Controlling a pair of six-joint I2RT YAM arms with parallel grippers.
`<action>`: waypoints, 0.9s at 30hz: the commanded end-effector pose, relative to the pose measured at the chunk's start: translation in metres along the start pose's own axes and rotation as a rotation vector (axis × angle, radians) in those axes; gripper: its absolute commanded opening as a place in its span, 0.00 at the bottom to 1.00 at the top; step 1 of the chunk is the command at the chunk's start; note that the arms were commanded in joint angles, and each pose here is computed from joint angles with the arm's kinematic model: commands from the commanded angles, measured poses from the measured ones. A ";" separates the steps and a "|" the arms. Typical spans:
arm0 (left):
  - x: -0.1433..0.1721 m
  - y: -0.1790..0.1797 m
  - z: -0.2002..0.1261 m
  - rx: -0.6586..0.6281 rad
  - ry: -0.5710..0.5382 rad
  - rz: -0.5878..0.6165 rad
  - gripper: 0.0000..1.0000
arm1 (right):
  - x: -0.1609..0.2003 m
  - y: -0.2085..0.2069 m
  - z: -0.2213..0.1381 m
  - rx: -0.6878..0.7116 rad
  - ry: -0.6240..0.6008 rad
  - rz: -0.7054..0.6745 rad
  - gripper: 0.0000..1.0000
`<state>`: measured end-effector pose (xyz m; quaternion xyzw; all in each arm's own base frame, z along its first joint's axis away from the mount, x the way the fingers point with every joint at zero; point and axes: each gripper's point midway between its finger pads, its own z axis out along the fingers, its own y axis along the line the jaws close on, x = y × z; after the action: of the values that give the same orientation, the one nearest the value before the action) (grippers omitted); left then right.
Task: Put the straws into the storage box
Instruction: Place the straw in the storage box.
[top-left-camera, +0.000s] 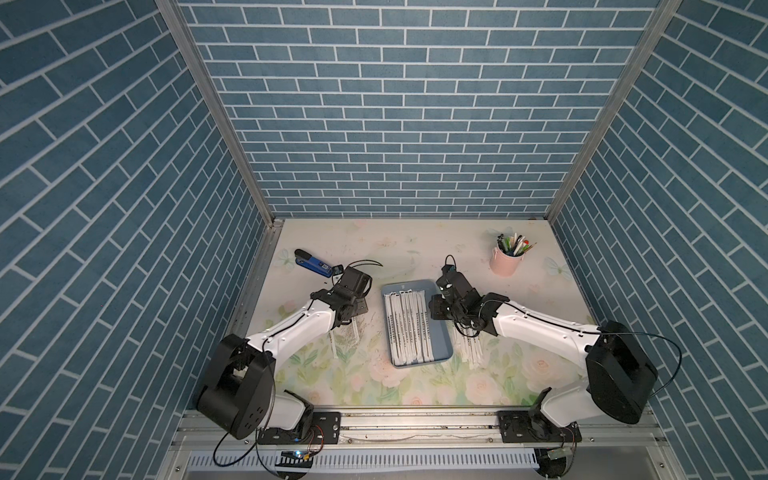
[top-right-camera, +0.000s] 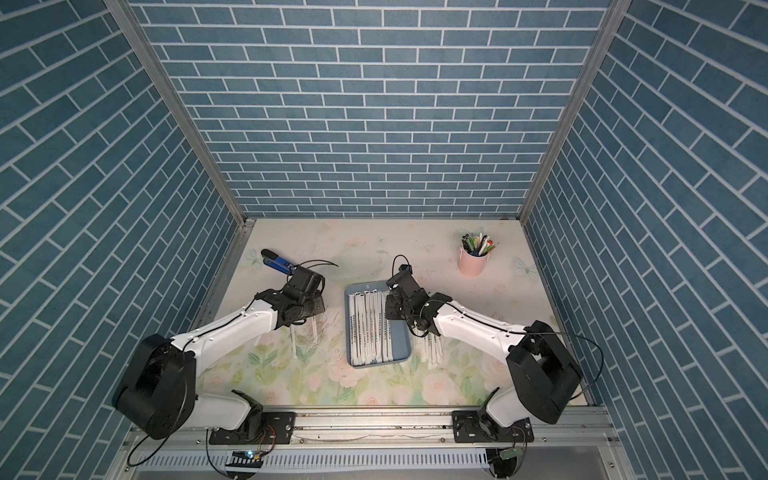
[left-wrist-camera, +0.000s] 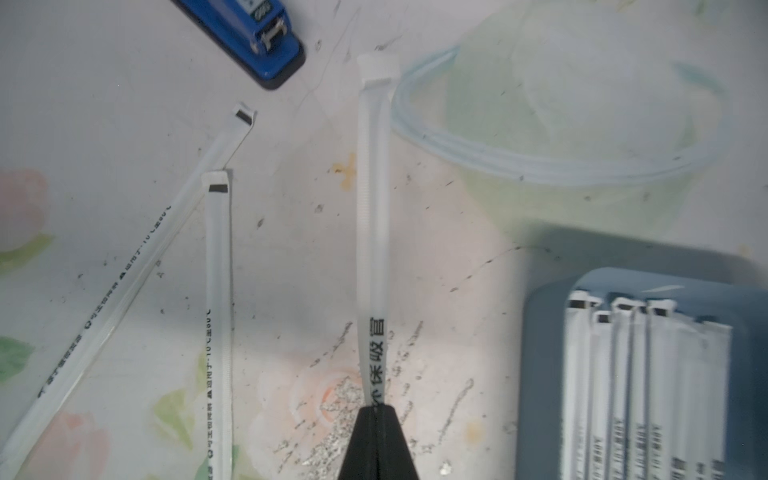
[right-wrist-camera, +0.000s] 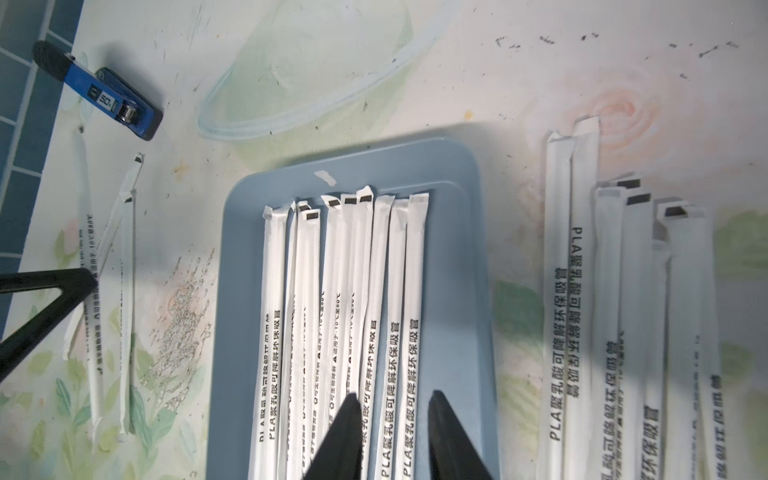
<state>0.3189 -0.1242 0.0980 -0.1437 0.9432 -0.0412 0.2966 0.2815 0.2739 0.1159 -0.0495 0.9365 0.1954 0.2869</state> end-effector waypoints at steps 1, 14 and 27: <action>-0.003 -0.021 -0.023 0.016 -0.023 -0.038 0.00 | -0.008 -0.019 -0.011 0.045 -0.028 -0.017 0.29; 0.080 -0.179 -0.027 0.246 0.051 -0.066 0.00 | -0.042 -0.086 -0.045 0.133 -0.110 0.052 0.29; 0.122 -0.201 0.016 0.193 0.123 0.030 0.00 | -0.029 -0.095 -0.042 0.118 -0.095 0.070 0.29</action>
<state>0.2850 -0.3434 0.0568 -0.1035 0.9510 -0.1357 0.2577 0.3062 0.1718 0.1297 0.0228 0.9338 0.1525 0.3230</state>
